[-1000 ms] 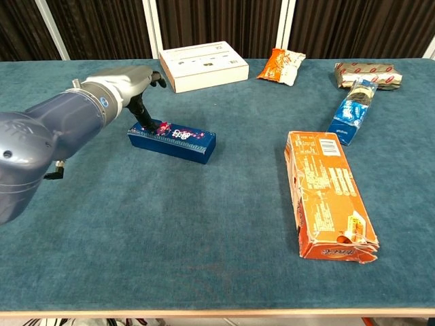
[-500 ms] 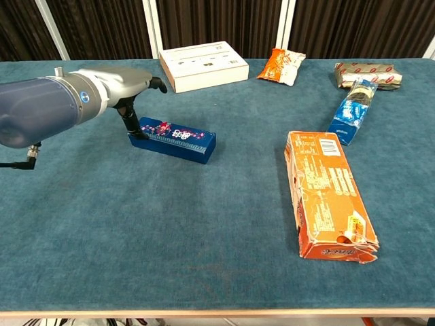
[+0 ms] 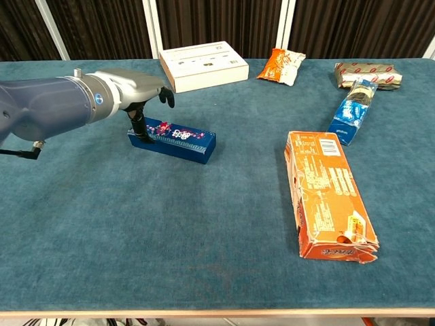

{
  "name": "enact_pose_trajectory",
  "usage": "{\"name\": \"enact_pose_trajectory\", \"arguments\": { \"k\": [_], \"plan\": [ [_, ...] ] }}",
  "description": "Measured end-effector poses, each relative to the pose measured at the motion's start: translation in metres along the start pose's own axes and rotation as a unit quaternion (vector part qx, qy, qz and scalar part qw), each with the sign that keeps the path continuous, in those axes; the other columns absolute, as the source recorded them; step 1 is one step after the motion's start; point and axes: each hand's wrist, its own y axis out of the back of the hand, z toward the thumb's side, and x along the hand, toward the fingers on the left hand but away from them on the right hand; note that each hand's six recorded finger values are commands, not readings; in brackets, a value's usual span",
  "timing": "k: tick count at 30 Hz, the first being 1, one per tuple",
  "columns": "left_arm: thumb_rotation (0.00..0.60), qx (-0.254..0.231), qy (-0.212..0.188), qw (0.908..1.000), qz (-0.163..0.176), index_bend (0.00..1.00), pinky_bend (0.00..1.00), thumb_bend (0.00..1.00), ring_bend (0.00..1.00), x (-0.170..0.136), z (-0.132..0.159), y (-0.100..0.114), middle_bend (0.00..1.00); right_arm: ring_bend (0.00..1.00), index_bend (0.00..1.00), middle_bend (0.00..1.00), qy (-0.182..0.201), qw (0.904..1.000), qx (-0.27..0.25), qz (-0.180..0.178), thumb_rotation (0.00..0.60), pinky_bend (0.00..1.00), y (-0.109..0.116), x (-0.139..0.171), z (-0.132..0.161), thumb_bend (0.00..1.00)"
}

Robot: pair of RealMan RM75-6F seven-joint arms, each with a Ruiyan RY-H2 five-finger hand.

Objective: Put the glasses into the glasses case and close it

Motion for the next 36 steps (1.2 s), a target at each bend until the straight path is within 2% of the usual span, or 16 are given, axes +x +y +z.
{"name": "enact_pose_trajectory", "arguments": {
  "k": [10, 14, 23, 31, 36],
  "plan": [
    [0.6, 0.007, -0.007, 0.9999, -0.005, 0.25, 0.03, 0.21, 0.0, 0.004, 0.009, -0.011, 0.2, 0.12, 0.09, 0.02, 0.0, 1.0, 0.0, 0.0, 0.6, 0.16, 0.0, 0.0, 0.0, 0.19],
    [0.6, 0.005, -0.007, 0.9999, -0.008, 0.3, 0.03, 0.22, 0.0, 0.005, 0.011, -0.015, 0.26, 0.12, 0.09, 0.02, 0.0, 1.0, 0.0, 0.0, 0.6, 0.16, 0.0, 0.0, 0.0, 0.19],
    [0.6, 0.005, -0.002, 1.0, 0.005, 0.35, 0.03, 0.25, 0.0, 0.007, 0.012, -0.013, 0.32, 0.12, 0.09, 0.02, 0.0, 1.0, -0.001, 0.001, 0.6, 0.16, 0.0, 0.0, 0.0, 0.19],
    [0.6, 0.007, 0.008, 0.9999, 0.004, 0.38, 0.03, 0.27, 0.01, 0.007, 0.008, -0.014, 0.37, 0.12, 0.09, 0.02, 0.0, 1.0, -0.001, 0.001, 0.6, 0.16, 0.0, 0.0, 0.0, 0.19],
    [0.6, 0.006, 0.012, 0.9999, 0.007, 0.37, 0.03, 0.28, 0.02, 0.007, 0.008, -0.013, 0.37, 0.12, 0.09, 0.02, 0.0, 1.0, -0.001, 0.002, 0.6, 0.16, 0.0, 0.0, 0.0, 0.19]
  ]
}}
